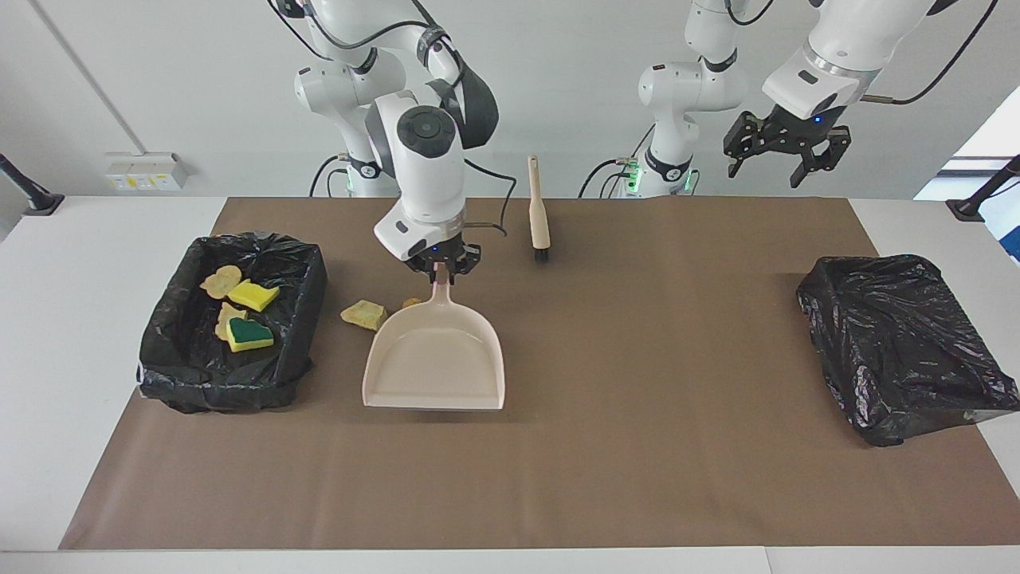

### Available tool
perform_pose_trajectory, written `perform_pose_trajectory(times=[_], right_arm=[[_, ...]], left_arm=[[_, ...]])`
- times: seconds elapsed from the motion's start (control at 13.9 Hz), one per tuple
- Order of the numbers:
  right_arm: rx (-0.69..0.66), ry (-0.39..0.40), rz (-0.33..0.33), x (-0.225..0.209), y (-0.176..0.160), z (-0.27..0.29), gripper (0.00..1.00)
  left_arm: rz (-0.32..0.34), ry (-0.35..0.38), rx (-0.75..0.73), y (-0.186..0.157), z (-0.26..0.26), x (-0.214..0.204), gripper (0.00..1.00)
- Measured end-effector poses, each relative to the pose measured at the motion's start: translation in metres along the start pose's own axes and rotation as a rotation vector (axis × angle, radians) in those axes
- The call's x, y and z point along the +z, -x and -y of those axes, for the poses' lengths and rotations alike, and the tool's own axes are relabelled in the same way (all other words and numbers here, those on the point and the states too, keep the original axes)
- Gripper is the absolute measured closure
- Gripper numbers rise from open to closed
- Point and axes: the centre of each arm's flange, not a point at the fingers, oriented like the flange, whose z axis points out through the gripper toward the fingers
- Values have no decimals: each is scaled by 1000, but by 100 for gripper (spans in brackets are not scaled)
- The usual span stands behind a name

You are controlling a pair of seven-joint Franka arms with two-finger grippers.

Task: Sweep and dump trash in bin
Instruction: 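Bring the empty dustpan back to the table center with the right gripper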

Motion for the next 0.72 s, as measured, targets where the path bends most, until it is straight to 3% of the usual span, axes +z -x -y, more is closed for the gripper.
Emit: perform_pose_trajectory(times=[0.22,0.43,0.72], right_arm=[[31,-49,-10,27,16,68,68],[-12,-47,-8,61,39,126,68],[-19,-65,-27,80,32,140,68]], left_arm=[[0,0,0,0,0,0,0],[0,0,0,0,0,0,0],[0,0,0,0,0,0,0]])
